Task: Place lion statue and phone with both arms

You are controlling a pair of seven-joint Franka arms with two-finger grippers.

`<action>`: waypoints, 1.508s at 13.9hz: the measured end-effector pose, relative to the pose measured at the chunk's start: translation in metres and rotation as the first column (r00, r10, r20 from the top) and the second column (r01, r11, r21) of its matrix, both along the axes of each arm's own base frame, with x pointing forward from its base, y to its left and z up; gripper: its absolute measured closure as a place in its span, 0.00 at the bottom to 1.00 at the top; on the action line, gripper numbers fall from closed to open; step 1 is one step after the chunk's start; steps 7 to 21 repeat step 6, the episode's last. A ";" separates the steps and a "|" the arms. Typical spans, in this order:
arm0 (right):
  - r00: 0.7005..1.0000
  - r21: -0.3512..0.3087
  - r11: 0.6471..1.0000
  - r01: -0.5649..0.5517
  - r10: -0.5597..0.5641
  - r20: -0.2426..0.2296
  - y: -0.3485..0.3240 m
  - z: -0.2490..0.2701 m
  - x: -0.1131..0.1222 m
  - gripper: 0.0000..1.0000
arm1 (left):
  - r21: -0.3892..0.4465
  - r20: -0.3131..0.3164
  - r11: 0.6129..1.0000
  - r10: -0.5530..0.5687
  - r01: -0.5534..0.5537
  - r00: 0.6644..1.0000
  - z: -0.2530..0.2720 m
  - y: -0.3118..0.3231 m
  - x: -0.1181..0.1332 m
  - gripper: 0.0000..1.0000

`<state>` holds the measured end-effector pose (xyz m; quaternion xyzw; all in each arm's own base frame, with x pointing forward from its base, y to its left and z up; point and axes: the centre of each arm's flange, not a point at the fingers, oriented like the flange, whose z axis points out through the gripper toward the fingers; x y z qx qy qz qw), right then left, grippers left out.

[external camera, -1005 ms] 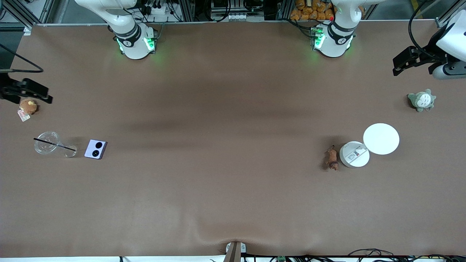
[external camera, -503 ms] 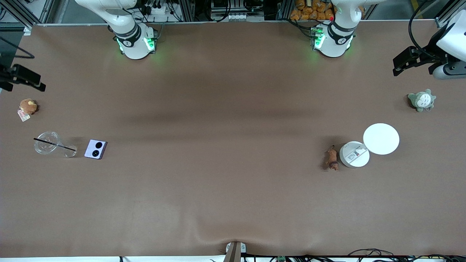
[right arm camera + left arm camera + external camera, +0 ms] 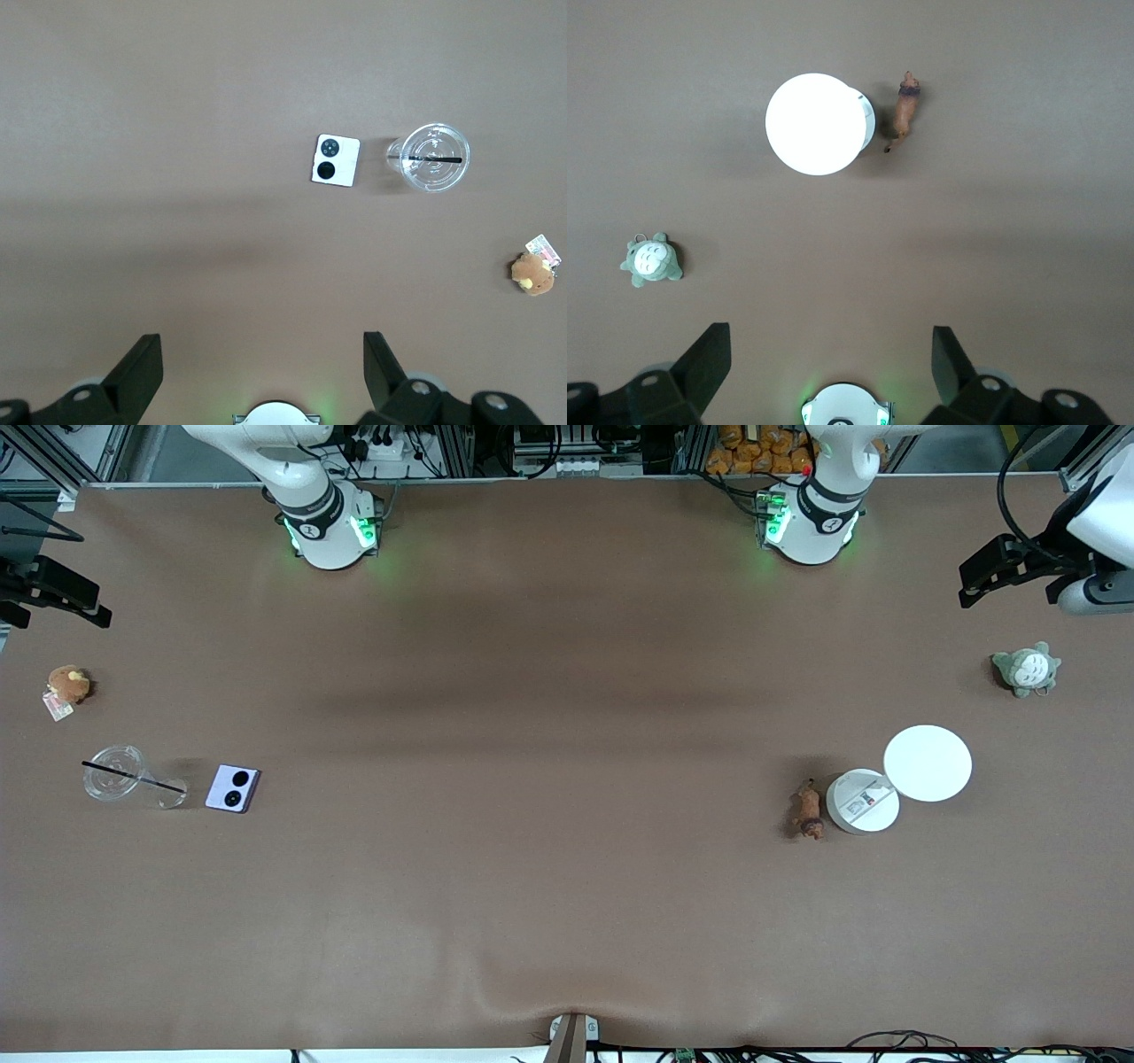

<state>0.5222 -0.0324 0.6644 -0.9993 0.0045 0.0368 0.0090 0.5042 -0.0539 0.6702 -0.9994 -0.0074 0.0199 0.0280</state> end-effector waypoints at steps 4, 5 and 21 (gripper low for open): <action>1.000 0.000 1.000 -0.009 0.009 -0.001 0.005 0.000 0.000 0.00 | -0.001 0.004 1.000 0.008 -0.008 1.000 0.004 0.004 0.000 0.00; 1.000 0.000 1.000 -0.012 0.012 -0.001 0.006 0.000 0.000 0.00 | -0.002 0.009 1.000 0.010 -0.009 1.000 0.007 0.005 0.000 0.00; 1.000 0.000 1.000 -0.013 0.013 -0.001 0.007 0.000 0.000 0.00 | -0.002 0.012 1.000 0.008 -0.008 1.000 0.009 0.005 -0.001 0.00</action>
